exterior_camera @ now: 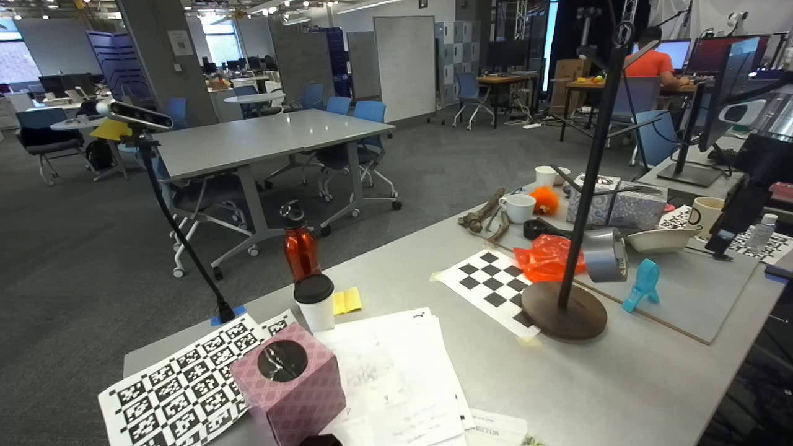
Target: Pick up the grey tape from the black support and put it on the table.
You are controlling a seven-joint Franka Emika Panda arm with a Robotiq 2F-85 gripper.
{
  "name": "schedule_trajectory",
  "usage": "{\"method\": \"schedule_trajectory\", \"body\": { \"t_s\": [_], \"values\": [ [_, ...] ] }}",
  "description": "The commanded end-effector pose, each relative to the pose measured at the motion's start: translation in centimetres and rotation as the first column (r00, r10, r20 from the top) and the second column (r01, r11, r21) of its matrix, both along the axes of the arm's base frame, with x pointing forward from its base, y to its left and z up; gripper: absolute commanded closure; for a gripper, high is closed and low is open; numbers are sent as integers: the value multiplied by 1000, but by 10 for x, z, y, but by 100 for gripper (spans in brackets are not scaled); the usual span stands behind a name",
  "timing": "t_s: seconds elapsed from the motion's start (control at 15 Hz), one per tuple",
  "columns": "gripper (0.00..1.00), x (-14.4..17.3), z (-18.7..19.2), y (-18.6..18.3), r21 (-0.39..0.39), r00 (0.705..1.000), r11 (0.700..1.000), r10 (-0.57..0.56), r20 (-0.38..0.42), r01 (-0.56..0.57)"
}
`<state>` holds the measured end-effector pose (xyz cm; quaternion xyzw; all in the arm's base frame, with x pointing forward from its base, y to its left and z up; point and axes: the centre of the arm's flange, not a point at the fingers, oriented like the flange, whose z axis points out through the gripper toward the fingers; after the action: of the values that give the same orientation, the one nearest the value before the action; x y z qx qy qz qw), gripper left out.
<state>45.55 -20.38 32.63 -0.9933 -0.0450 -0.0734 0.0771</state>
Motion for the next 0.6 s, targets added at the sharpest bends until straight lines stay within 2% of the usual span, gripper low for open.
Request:
{"method": "schedule_trajectory", "body": {
  "t_s": [0.0, 0.27, 0.53],
  "values": [
    [0, 17, -2, -12, 37, 996, 995, 86, 33, -87],
    [0, 31, -3, -19, 26, 992, 994, 106, 73, -109],
    [0, 42, -15, -22, -7, 993, 999, 36, 116, -36]
  ]
}}
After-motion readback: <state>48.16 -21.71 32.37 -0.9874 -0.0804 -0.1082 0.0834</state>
